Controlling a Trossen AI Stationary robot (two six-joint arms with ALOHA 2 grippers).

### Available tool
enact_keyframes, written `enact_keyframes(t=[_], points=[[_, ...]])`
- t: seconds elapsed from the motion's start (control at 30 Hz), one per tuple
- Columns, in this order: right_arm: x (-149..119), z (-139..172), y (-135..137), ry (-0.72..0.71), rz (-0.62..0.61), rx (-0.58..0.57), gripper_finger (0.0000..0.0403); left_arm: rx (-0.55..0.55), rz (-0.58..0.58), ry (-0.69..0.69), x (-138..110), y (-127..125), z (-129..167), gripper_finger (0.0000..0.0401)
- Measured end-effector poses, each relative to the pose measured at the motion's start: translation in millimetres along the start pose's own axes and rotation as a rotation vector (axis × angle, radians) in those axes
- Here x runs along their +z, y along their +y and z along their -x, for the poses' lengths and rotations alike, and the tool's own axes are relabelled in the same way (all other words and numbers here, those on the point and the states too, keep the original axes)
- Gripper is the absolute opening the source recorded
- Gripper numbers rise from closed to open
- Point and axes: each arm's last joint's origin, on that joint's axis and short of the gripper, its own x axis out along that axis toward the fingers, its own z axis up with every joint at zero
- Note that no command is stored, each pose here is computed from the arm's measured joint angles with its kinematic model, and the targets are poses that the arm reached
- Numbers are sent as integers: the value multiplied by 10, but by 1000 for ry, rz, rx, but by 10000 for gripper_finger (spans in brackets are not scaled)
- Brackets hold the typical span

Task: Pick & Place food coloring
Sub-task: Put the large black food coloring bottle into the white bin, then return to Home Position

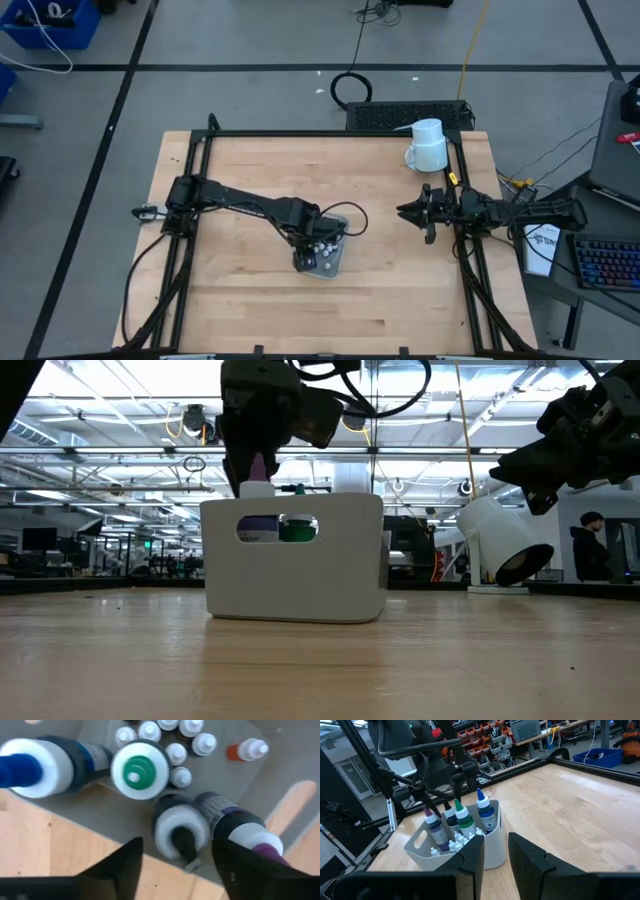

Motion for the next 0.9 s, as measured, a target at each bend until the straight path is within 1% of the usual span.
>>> enact_keyframes(t=[0.1,0.23,0.33,0.43,0.57,0.63,0.67,0.73,0.77,0.83,0.9], points=[[-1,0,0,0,0,0,77,-29,0,11,-3,-9,0,273],[-1,0,-1,0,0,0,77,-47,2,27,-45,-2,63,309],[0,0,0,0,0,0,77,-40,9,-3,-107,21,220,326],[-1,0,0,0,0,0,77,-4,8,-93,-184,61,456,337],[-1,0,0,0,0,0,77,86,42,-285,-353,169,897,345],[-1,0,0,0,0,0,77,152,54,-394,-473,226,1130,346],[-1,0,0,1,0,0,77,205,58,-462,-540,236,1242,345],[-1,0,0,0,0,0,77,303,23,-641,-676,187,1480,343],[-2,0,0,1,0,0,77,318,-18,-728,-750,146,1582,342],[1,0,0,-1,0,1,77,272,-128,-862,-904,99,1705,340],[-1,0,0,1,0,0,77,169,-230,-985,-1031,119,1730,338]])
